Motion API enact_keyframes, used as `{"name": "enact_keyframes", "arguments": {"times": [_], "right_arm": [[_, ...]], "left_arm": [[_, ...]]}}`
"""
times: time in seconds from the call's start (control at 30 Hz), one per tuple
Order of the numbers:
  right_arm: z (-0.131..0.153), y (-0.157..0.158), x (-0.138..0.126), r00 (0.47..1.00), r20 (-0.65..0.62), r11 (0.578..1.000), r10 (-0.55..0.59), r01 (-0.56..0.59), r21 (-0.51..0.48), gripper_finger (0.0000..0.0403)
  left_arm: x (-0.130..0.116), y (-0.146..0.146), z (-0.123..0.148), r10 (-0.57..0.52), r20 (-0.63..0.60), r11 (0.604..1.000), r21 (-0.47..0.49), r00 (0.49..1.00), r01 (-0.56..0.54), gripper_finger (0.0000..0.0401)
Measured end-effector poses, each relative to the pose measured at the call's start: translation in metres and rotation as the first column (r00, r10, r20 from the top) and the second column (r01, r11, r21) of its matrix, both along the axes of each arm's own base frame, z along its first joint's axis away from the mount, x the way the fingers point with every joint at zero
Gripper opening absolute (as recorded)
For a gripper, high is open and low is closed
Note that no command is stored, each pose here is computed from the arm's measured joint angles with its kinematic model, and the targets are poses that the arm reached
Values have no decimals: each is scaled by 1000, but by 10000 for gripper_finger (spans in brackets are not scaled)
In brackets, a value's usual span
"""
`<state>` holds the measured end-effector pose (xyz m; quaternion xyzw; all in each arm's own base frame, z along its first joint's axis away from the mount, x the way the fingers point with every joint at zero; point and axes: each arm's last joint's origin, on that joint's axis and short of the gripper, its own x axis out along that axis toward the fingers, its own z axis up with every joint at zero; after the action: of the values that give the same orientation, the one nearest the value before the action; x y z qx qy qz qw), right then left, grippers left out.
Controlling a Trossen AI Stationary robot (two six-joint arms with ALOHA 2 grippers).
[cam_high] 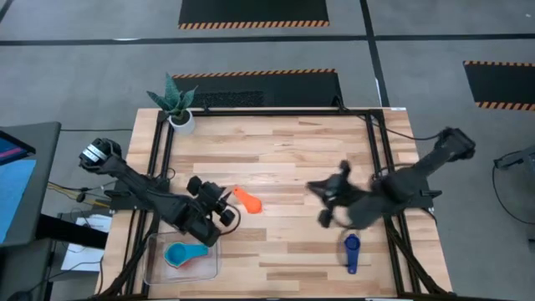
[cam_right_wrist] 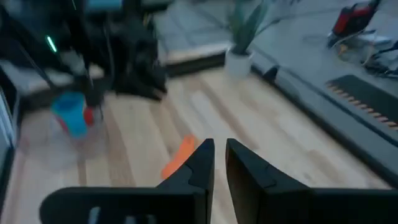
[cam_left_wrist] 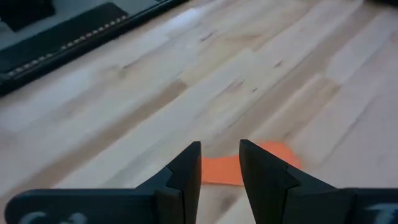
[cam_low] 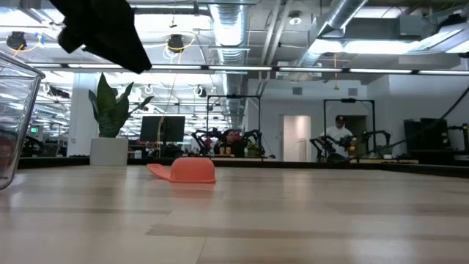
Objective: Nest measuring cups in basket
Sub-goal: Stack the orange measuring cup on top of the light blue measuring cup in the transparent bin
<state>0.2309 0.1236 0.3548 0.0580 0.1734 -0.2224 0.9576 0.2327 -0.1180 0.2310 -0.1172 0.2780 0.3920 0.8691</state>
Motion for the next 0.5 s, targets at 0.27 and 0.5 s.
{"name": "enact_keyframes", "arguments": {"times": [0.27,0.5], "right_arm": [[37,-2,-53,984,175,997,17,-29,66,8],[38,6,-62,981,186,995,64,-77,66,18]], "left_arm": [[23,43,-3,-153,-315,988,-15,937,156,100],[38,85,-21,-360,-369,925,-262,857,276,100]]}}
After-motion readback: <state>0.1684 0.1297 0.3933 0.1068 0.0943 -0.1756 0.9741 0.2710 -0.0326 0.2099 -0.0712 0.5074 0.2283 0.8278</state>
